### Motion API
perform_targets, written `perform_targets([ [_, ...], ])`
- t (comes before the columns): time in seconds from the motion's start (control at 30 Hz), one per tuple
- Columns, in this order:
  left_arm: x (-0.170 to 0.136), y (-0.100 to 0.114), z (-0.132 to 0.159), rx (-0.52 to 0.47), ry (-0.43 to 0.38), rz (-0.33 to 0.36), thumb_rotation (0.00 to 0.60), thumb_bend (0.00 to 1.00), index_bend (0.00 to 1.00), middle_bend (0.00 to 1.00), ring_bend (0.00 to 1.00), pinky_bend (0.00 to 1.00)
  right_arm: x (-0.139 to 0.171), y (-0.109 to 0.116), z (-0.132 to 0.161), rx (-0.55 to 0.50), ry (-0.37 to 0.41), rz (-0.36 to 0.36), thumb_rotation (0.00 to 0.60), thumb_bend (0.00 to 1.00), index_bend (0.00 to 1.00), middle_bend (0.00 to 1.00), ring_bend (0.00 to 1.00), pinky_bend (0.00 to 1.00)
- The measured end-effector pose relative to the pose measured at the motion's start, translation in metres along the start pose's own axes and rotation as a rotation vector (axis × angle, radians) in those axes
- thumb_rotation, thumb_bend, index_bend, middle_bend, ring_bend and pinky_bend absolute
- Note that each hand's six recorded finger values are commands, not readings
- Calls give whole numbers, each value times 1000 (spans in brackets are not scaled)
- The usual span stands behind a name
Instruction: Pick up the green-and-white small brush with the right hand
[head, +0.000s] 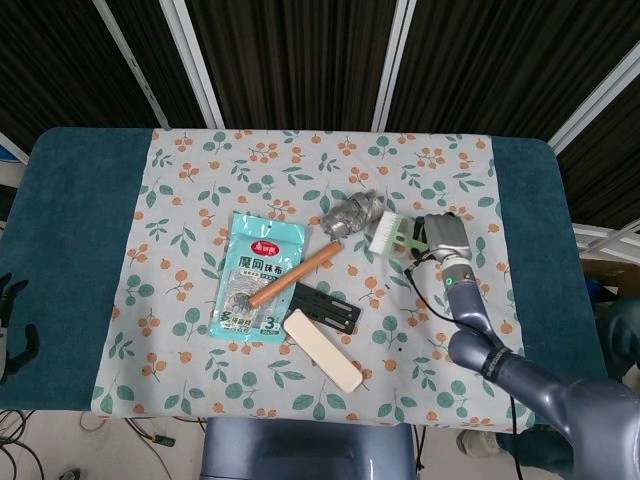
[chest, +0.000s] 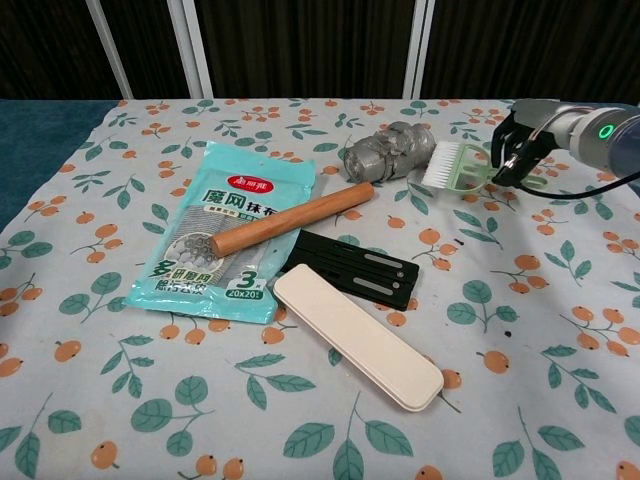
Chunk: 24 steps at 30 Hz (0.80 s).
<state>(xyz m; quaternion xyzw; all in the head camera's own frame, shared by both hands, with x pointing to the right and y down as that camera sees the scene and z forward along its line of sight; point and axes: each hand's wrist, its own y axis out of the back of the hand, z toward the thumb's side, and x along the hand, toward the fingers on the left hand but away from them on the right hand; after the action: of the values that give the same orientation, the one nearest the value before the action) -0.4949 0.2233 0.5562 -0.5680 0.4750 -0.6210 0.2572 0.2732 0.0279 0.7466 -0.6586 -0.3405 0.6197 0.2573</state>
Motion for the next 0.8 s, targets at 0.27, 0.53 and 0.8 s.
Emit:
perform_targets([
  [0.27,0,-1,1,0,-4,0,600,578,119,8,30,0,16,30,-22,-47,0,-35,600,446,658,621,541,232],
  [0.53,0,0,1,-6,1,3,600,578,119,8,30,0,32,57,-21,-161,29,-83,600,446,658,621,541,233],
  [0.8,-1,0,2,-8,-3,3,600,578,119,8,30,0,54,84,-16,-322,84,-102,600,446,660,624,541,232],
])
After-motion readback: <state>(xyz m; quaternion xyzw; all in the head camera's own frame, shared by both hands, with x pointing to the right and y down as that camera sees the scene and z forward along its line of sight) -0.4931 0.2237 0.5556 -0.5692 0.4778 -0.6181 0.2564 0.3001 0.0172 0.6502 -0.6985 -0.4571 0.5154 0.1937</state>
